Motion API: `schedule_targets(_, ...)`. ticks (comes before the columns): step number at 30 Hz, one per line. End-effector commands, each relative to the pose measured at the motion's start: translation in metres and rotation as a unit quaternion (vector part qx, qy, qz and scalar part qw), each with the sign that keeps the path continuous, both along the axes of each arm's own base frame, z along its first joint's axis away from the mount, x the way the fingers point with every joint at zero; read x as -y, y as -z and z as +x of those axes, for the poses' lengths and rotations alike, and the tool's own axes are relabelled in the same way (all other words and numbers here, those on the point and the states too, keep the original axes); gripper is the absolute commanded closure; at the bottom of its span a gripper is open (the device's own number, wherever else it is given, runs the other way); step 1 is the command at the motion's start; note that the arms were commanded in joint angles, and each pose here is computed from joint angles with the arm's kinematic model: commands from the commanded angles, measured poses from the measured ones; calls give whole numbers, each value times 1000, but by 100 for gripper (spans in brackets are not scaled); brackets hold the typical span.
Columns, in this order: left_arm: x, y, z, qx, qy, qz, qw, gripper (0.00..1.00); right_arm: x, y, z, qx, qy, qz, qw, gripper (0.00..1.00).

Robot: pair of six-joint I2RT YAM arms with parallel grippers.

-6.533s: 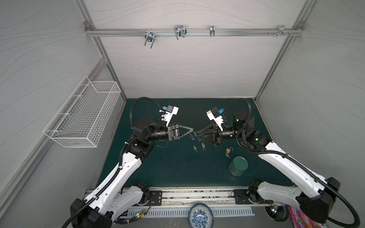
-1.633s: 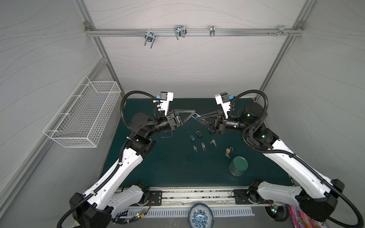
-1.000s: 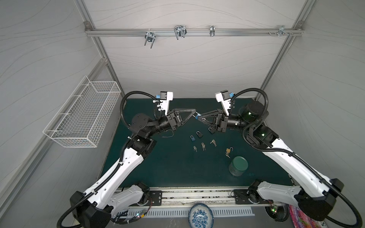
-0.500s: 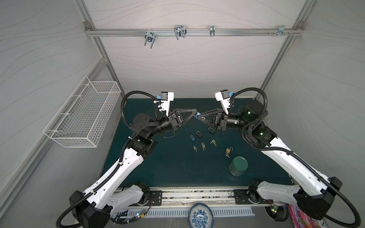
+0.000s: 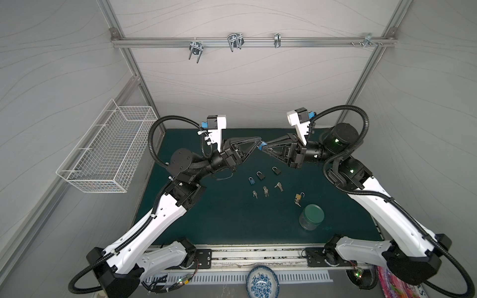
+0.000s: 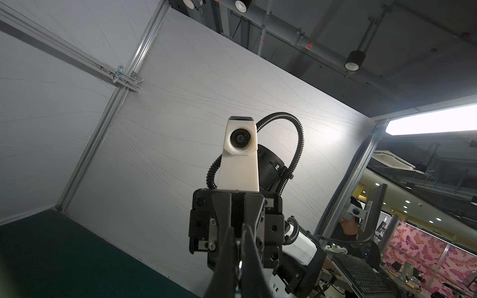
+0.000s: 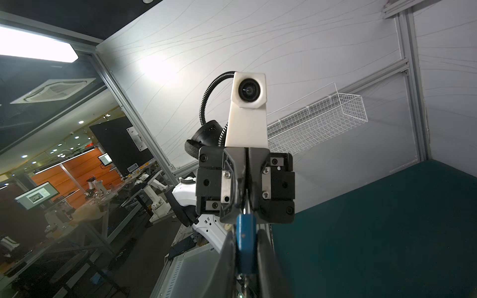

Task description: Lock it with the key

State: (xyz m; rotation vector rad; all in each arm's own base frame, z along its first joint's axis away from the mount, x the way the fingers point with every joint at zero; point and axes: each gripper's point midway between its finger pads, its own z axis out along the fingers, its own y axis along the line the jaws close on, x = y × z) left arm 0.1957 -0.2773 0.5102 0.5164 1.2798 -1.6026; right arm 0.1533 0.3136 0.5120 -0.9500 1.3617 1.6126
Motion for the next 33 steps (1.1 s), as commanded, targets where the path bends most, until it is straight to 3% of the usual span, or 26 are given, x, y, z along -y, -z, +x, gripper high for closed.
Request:
schedule_targets(1, 29, 90, -24, -103, 130, 129, 978, 100, 4, -12, 28, 42, 85, 33, 995, 100)
schedule_targets(7, -18, 53, 2, -89, 64, 78, 991, 100, 15, 19, 15, 53, 83, 2, 995, 100)
schedule_targets(16, -45, 25, 16, -80, 15, 36, 996, 100, 21, 52, 0, 29, 58, -18, 998, 100)
schedule_targets(28, -47, 15, 15, -68, 19, 23, 997, 100, 12, 53, 2, 19, 37, -17, 999, 99)
schedule_targets(30, -48, 15, 14, -68, 18, 22, 997, 100, 12, 51, 1, 26, 32, -16, 999, 71)
schedule_targets(33, -48, 15, 14, -69, 16, 23, 997, 100, 12, 52, 1, 37, 34, -20, 999, 49)
